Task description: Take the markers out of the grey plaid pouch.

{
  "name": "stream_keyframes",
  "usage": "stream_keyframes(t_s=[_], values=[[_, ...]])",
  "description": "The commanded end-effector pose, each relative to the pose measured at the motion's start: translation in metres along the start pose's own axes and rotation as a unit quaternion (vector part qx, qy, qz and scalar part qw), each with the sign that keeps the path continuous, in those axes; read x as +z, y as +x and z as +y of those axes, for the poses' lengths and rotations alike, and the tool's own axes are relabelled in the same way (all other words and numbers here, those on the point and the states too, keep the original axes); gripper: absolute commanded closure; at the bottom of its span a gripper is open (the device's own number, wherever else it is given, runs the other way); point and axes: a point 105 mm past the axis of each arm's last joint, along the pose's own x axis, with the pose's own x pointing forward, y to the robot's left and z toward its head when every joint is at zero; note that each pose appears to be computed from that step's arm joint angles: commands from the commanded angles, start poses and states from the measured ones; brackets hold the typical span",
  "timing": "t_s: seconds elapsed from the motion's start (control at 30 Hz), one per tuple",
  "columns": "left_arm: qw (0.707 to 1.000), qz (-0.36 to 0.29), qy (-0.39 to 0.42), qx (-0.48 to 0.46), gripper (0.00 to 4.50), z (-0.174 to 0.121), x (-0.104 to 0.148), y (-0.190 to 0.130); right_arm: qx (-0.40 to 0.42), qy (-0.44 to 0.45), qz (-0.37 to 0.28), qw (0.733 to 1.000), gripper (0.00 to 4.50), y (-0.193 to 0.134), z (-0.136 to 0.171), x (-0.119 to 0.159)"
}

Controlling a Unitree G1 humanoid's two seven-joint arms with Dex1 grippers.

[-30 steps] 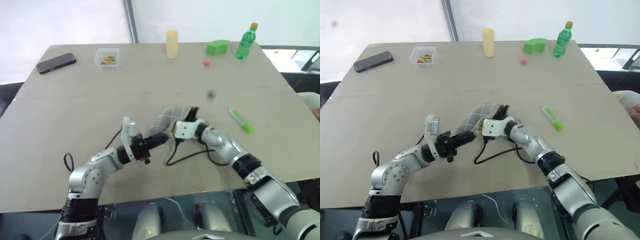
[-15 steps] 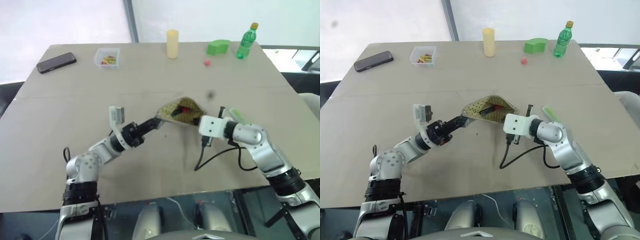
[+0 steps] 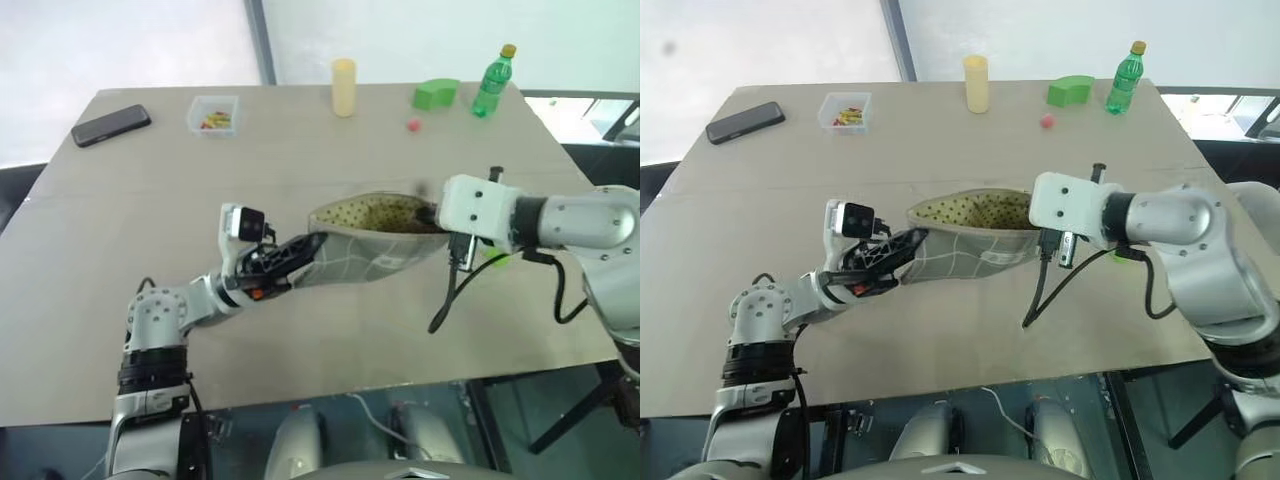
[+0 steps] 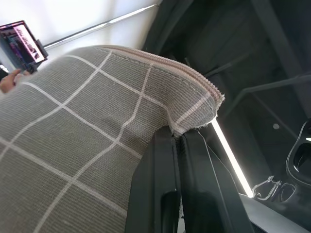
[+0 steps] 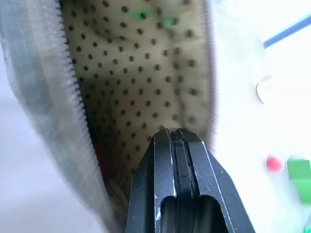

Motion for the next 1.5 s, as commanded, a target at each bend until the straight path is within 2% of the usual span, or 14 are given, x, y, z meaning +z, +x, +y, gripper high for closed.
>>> stream_keyframes(t_s=[0.03, 0.1, 0.3, 0.53, 0.67, 0.83, 1.3, 1.5], values=[[0.989, 0.045, 0.111, 0.081, 4.5, 0.032, -0.019, -0.006, 0.044, 0.002, 0.005, 0.999, 4.44, 0.002, 0.018, 0.003], [0.984, 0.03, 0.136, 0.113, 4.5, 0.046, -0.018, -0.013, 0.07, 0.001, 0.019, 0.997, 4.44, 0.012, 0.033, -0.006], [0.98, 0.018, 0.152, 0.127, 4.5, 0.051, -0.022, -0.022, 0.113, -0.004, 0.003, 0.994, 4.44, 0.043, 0.058, -0.008], [0.978, 0.018, 0.164, 0.13, 4.5, 0.05, -0.023, -0.025, 0.118, -0.034, 0.028, 0.992, 4.44, 0.064, 0.06, -0.02], [0.976, 0.026, 0.172, 0.131, 4.5, 0.05, -0.024, -0.025, 0.139, -0.058, 0.05, 0.987, 4.44, 0.064, 0.065, -0.028], [0.974, 0.037, 0.184, 0.13, 4.5, 0.05, -0.028, -0.025, 0.116, -0.082, 0.072, 0.987, 3.05, 0.063, 0.059, -0.037], [0.971, 0.052, 0.199, 0.124, 4.5, 0.049, -0.036, -0.023, 0.156, -0.067, 0.139, 0.976, 3.05, 0.057, 0.076, -0.056], [0.968, 0.077, 0.214, 0.109, 4.5, 0.048, -0.045, -0.019, 0.166, -0.06, 0.168, 0.97, 3.05, 0.073, 0.081, -0.071]])
